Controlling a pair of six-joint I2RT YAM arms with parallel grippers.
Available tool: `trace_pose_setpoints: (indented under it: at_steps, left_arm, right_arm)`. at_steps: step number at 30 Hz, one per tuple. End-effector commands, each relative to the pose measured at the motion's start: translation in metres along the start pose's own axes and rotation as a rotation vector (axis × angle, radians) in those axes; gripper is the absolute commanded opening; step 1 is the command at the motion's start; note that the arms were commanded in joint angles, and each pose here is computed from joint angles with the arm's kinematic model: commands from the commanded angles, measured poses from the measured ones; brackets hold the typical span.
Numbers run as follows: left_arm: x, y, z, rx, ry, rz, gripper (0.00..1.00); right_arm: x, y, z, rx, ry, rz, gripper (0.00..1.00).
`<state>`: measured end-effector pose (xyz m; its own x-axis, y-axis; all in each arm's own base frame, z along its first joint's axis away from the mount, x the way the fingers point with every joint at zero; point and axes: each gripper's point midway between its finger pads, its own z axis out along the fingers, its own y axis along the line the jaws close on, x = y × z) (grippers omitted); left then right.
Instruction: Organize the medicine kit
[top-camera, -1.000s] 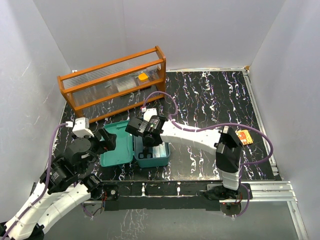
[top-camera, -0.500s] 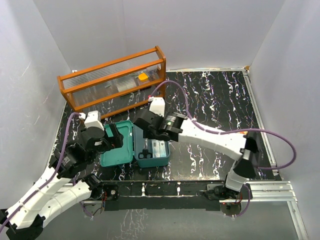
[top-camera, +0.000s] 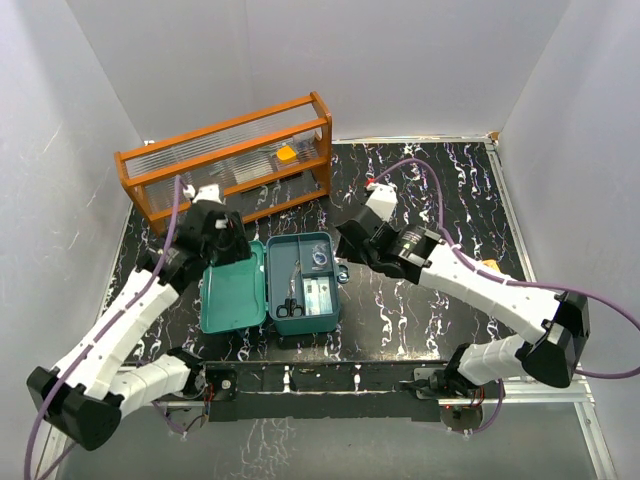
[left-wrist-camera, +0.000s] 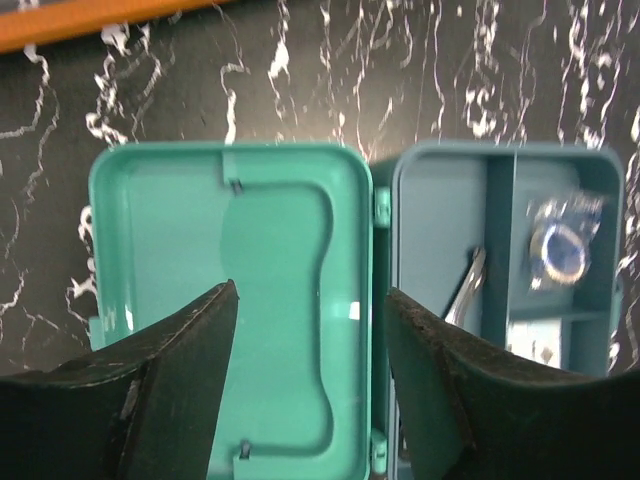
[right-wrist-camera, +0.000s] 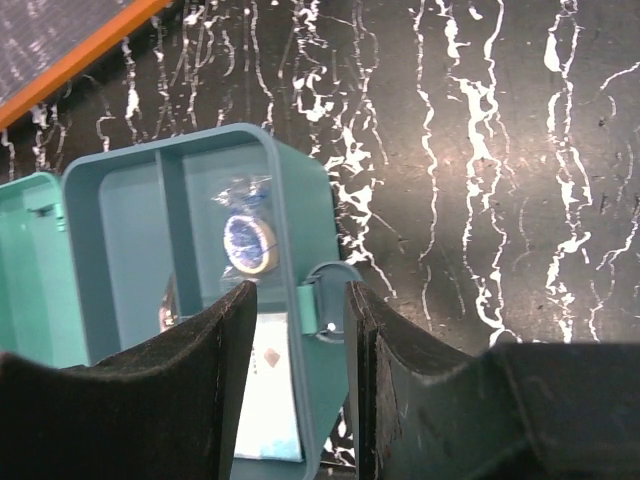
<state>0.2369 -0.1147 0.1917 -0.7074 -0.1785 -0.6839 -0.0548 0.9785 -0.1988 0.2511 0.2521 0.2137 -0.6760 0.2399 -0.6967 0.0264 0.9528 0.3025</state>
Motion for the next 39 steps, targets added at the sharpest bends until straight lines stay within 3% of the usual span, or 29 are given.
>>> trace_pose_setpoints:
  at_steps: [1, 5, 10, 16, 19, 20, 22, 24, 26, 32, 39]
  left_arm:
    - [-0.052, -0.011, -0.003, 0.098, -0.066, -0.039, 0.56]
    - [-0.057, 0.009, 0.001, 0.036, -0.059, -0.104, 0.54]
    - [-0.026, 0.047, 0.003, -0.048, 0.017, -0.255, 0.55]
    - [0.026, 0.079, 0.0, -0.142, 0.096, -0.437, 0.72]
    - [0.052, 0.088, 0.001, -0.188, 0.136, -0.496, 0.73]
    - [0.059, 0.09, 0.001, -0.198, 0.143, -0.518, 0.69]
    - [0.064, 0.092, 0.002, -0.219, 0.15, -0.549, 0.49]
    - [0.07, 0.098, 0.003, -0.265, 0.164, -0.566, 0.4]
    - [0.073, 0.104, 0.004, -0.306, 0.169, -0.584, 0.38]
    - [0.063, 0.127, 0.004, -0.427, 0.078, -0.604, 0.51]
    - [0.062, 0.127, 0.029, -0.414, 0.089, -0.552, 0.65]
  right_arm:
    - [-0.023, 0.006, -0.004, -0.087, -0.037, 0.038, 0.39]
    - [-0.027, 0.002, -0.004, -0.09, -0.037, 0.014, 0.39]
    - [-0.022, -0.003, 0.003, -0.086, -0.004, -0.014, 0.39]
    - [-0.012, -0.005, 0.01, -0.093, 0.038, -0.032, 0.39]
    - [-0.007, -0.005, 0.013, -0.097, 0.052, -0.028, 0.39]
    - [-0.006, -0.006, 0.014, -0.099, 0.055, -0.023, 0.38]
    - [-0.002, -0.006, 0.016, -0.102, 0.066, -0.015, 0.33]
    - [0.004, -0.007, 0.019, -0.098, 0.086, -0.012, 0.3]
    - [0.007, -0.006, 0.021, -0.098, 0.101, -0.01, 0.26]
    - [0.011, -0.007, 0.024, -0.095, 0.113, -0.011, 0.25]
    - [0.015, -0.007, 0.027, -0.097, 0.126, -0.007, 0.25]
